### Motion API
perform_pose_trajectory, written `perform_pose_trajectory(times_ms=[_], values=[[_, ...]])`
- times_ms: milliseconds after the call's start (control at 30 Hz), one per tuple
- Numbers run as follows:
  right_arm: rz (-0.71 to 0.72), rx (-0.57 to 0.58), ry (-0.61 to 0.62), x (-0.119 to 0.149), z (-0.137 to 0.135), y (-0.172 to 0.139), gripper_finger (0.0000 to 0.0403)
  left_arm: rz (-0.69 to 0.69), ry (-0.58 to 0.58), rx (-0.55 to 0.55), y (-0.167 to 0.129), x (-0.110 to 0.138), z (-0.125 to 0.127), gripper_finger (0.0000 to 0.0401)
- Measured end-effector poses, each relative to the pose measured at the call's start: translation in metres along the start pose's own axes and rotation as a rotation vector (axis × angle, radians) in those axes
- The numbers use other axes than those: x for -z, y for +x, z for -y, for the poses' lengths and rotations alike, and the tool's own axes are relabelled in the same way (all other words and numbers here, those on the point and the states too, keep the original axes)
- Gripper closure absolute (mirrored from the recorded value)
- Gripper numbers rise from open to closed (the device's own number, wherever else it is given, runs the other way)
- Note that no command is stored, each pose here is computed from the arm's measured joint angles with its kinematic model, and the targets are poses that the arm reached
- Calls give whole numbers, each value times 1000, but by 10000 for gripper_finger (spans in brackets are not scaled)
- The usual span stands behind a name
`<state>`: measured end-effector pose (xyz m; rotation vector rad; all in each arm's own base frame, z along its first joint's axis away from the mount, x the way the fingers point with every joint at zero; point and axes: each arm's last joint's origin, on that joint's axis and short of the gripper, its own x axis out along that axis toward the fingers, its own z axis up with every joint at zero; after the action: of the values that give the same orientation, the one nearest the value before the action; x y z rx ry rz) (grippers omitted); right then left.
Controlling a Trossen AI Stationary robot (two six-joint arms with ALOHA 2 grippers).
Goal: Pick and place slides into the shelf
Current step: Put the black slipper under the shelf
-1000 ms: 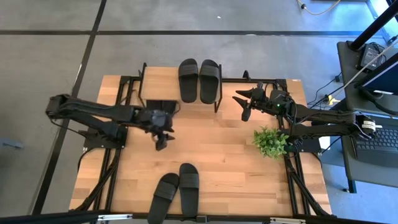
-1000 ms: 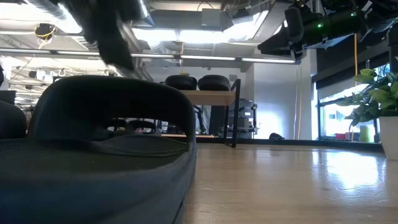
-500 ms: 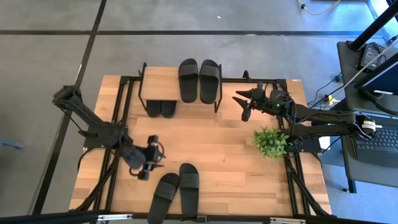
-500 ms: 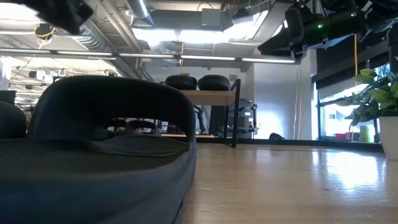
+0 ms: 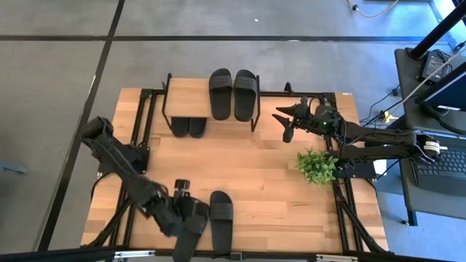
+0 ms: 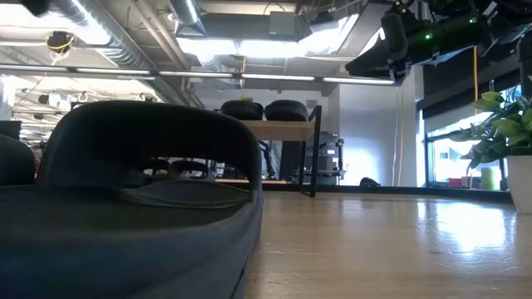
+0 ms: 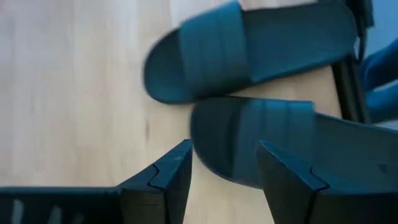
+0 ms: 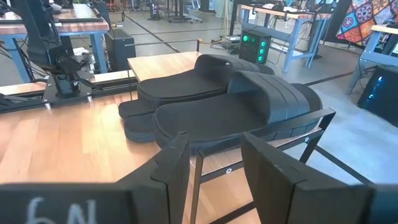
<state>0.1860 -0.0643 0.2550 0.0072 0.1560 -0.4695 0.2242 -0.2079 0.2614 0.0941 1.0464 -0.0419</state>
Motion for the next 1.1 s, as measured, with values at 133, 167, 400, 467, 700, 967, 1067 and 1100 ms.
perform_pose_trajectory(times_ms=[133, 167, 400, 467, 700, 967, 1067, 1100], values=[[-6, 0, -1, 1, 0, 0, 257, -65, 20, -8, 4, -8, 26, 234], [-7, 0, -4, 1, 0, 0, 257, -74, 20, -10, 5, -9, 32, 234], [-46, 3, -39, 5, 1, 0, 257, -127, 2, -1, 28, -11, 76, 234], [-48, 2, -43, 5, 1, 0, 257, -176, 2, -9, 39, -8, 82, 234], [-48, 4, -86, 5, 1, 0, 257, -308, -51, -87, 71, 3, 92, 234], [-48, 6, -85, 5, 1, 0, 257, -378, -66, -249, 70, 7, 79, 234], [-48, 7, -86, 5, 1, 0, 257, -391, -42, -318, 68, 8, 72, 234], [-48, 6, -85, 5, 1, 0, 257, -392, -35, -340, 68, 8, 70, 234]])
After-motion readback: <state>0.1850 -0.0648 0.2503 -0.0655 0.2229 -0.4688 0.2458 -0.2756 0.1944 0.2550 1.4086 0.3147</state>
